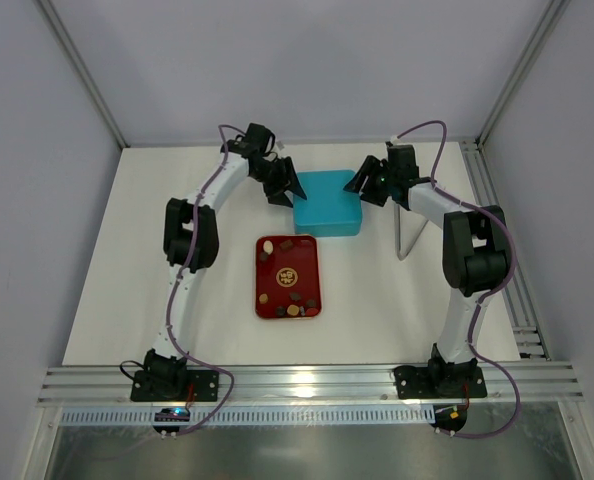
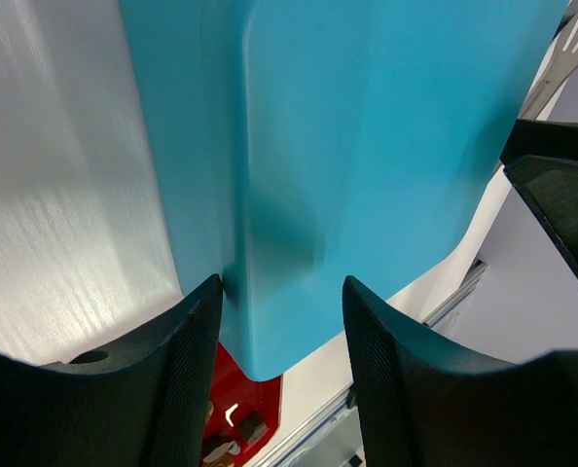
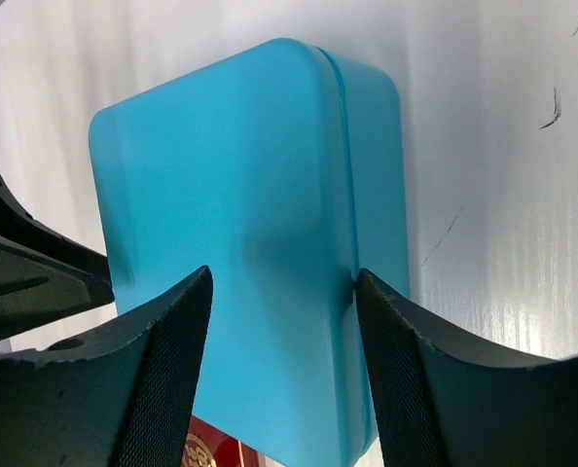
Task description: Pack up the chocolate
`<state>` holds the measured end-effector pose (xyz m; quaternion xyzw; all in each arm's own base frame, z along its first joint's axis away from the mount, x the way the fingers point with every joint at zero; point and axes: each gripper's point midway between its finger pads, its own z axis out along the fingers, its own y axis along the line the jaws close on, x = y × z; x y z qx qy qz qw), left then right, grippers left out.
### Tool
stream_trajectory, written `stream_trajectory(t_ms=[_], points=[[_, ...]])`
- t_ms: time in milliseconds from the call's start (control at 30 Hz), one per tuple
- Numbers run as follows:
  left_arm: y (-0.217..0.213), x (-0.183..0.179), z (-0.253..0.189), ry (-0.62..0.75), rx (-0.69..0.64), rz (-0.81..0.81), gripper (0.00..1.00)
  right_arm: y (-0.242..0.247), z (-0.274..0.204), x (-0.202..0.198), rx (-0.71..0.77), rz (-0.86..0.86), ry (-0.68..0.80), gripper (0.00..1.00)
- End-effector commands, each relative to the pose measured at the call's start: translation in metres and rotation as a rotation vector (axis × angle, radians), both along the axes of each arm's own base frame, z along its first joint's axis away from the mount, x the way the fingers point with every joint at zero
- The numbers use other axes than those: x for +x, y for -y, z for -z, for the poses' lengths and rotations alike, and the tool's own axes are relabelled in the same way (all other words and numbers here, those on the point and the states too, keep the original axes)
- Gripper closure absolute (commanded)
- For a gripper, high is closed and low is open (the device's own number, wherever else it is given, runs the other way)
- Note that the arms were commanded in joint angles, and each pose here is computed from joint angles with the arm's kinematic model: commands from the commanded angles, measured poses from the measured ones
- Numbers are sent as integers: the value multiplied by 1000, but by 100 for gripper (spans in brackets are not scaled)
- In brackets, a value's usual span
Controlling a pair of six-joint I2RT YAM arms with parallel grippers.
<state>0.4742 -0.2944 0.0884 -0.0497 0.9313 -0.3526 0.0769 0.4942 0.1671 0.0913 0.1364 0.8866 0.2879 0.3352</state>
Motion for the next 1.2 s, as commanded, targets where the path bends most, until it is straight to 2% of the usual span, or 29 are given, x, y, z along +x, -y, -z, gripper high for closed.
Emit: stream_trajectory(t_ms=[0,233,800,1167], points=[[4,0,-10,30,7,16,47,-5,24,-12,-36,-21,-74,37],[-2,-2,10,5,68,3,41,-5,37,-19,-44,-23,-108,38],[-16,-18,52,-72,175,-19,42,-4,62,-46,-11,-9,-145,48],[-24,-29,75,-113,221,-20,43,-6,78,-67,39,10,-173,65]])
